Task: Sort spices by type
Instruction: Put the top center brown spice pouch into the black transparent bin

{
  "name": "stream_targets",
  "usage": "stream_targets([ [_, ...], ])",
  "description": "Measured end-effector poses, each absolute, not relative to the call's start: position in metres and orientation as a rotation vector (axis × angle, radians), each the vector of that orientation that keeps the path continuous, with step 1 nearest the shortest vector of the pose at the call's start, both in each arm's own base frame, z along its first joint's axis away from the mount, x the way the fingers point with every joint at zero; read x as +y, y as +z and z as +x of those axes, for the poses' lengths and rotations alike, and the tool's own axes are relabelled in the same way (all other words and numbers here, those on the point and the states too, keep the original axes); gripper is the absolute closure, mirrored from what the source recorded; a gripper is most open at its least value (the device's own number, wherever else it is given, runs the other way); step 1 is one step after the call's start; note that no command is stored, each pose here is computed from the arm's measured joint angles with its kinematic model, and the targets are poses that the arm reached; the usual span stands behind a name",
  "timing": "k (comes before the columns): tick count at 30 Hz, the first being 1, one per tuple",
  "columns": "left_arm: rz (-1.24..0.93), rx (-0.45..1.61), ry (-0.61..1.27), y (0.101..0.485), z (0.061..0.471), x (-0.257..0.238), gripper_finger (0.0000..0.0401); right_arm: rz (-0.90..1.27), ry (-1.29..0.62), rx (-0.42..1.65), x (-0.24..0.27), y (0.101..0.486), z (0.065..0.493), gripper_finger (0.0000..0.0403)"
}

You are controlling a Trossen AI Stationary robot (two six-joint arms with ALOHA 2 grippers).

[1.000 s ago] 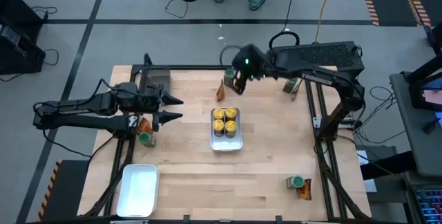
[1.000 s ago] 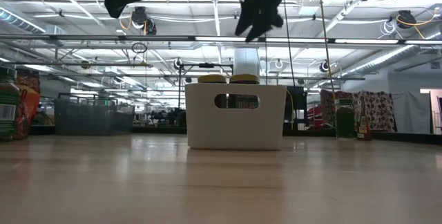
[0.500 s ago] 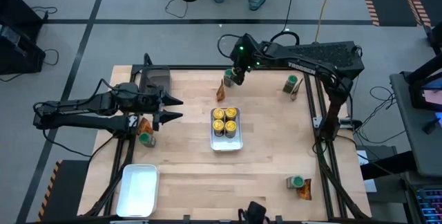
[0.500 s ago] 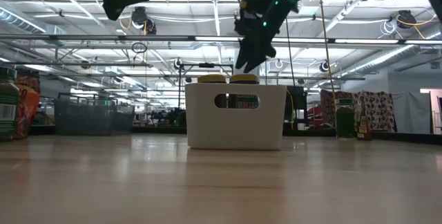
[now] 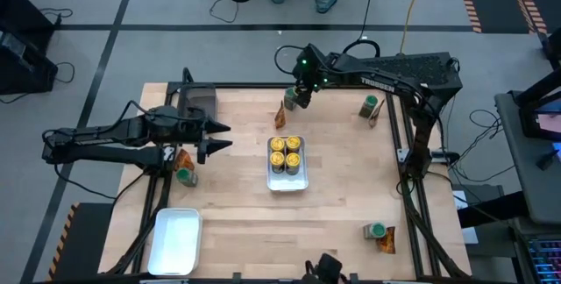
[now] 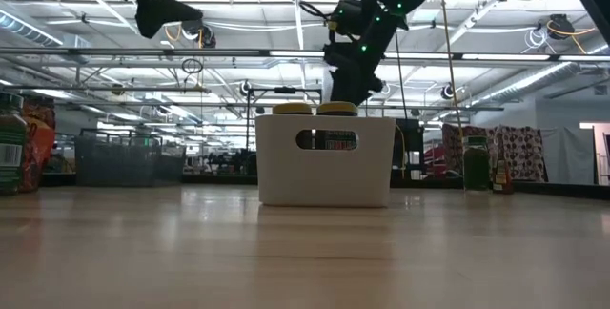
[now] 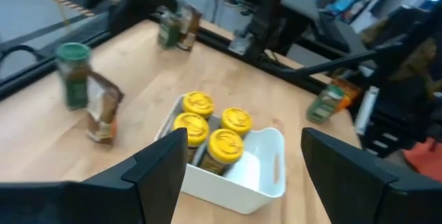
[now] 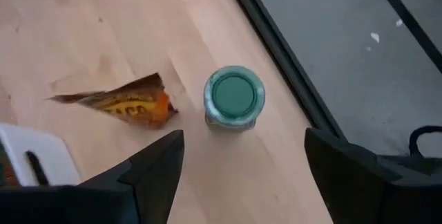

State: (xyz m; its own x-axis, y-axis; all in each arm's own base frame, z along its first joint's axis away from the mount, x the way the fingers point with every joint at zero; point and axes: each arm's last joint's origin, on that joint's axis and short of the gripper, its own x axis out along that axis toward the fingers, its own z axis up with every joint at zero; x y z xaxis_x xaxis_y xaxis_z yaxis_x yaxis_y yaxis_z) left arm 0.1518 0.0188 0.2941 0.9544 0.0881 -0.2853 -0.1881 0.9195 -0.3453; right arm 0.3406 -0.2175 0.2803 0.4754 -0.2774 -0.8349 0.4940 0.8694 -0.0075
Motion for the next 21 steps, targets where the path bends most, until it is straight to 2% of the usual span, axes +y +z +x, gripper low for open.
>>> stream_targets([
  [10, -0.373, 0.326, 0.232, 0.285, 0.162, 0.022, 0.0115, 0.400, -0.472, 1.193, -0.178, 0.287, 0.322, 0.0122],
  [16, -0.354, 0.395, 0.218, 0.270, 0.187, 0.025, 0.0115, 0.377, -0.478, 1.266, -0.134, 0.304, 0.317, 0.0122],
  [21, -0.330, 0.360, 0.218, 0.264, 0.209, 0.032, 0.0115, 0.343, -0.497, 1.268, -0.094, 0.323, 0.310, 0.0122],
])
